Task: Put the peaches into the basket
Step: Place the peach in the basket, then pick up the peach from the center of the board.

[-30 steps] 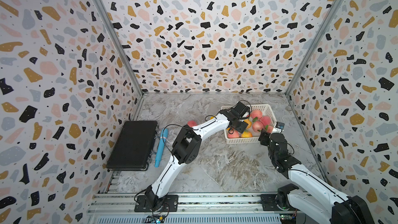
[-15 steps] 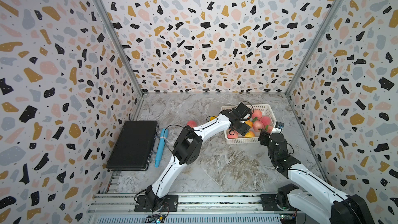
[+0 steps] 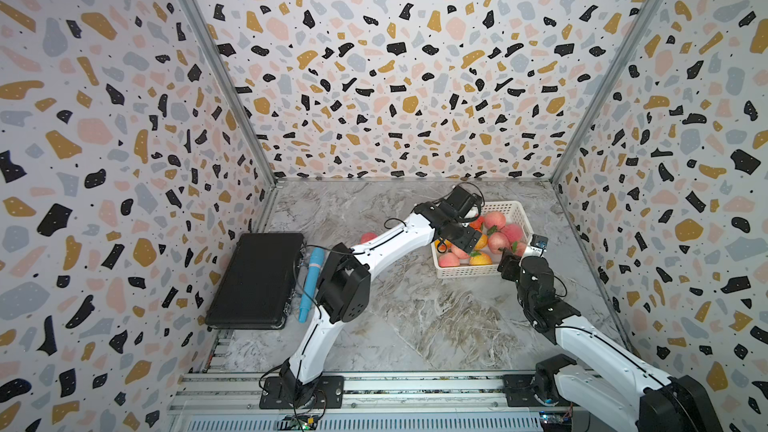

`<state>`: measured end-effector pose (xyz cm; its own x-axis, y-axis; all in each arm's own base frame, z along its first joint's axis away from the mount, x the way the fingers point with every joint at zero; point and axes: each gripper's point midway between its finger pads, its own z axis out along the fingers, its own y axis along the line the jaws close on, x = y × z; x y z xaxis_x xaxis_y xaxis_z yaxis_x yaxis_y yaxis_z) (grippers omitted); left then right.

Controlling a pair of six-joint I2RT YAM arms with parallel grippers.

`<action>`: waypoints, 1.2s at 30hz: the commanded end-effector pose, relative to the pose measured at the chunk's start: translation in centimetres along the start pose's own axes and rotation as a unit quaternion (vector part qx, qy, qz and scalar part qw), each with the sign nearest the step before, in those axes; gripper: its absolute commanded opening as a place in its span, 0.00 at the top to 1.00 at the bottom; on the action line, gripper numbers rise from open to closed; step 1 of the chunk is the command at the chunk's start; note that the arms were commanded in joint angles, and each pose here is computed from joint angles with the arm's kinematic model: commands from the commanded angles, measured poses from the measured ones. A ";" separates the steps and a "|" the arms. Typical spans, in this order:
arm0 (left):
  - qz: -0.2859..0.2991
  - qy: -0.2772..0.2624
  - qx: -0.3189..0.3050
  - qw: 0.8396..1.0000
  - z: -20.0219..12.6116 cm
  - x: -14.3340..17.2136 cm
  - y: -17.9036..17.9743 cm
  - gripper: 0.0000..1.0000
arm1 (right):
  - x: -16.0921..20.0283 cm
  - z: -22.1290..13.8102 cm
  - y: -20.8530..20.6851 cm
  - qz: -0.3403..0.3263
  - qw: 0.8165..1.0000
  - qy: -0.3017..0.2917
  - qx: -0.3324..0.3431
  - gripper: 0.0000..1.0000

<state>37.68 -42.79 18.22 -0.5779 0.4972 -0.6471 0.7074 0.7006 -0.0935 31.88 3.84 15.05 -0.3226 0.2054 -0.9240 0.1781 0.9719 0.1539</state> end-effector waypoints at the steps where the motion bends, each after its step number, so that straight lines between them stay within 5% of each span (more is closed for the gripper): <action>1: -0.052 -0.052 0.008 0.997 -5.1 -2.2 3.4 0.12 | -0.6 -0.2 0.0 0.003 1.000 -0.010 -0.003 0.23; 6: -0.121 -0.072 0.008 0.990 -9.4 -0.9 9.5 0.12 | -0.6 -0.2 0.3 0.001 1.000 -0.009 -0.011 0.23; 16: -0.237 -0.071 -0.051 0.967 -14.7 6.8 19.6 0.12 | -1.1 -0.3 2.8 -0.014 0.997 0.010 -0.071 0.24; 25: -0.338 -0.146 -0.085 0.926 -19.5 11.0 25.4 0.07 | -1.2 -0.1 5.9 -0.048 0.987 0.080 -0.128 0.24; 36: -0.449 -0.201 -0.031 0.870 -21.6 12.6 30.8 0.07 | -0.9 -0.9 11.8 -0.063 0.965 0.166 -0.194 0.24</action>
<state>42.63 -3.66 22.94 -0.6991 -0.4368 -0.5662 -0.0140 0.8000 -0.5999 34.14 13.28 17.90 -0.5692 0.0692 -0.8193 -0.1760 0.9631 0.2036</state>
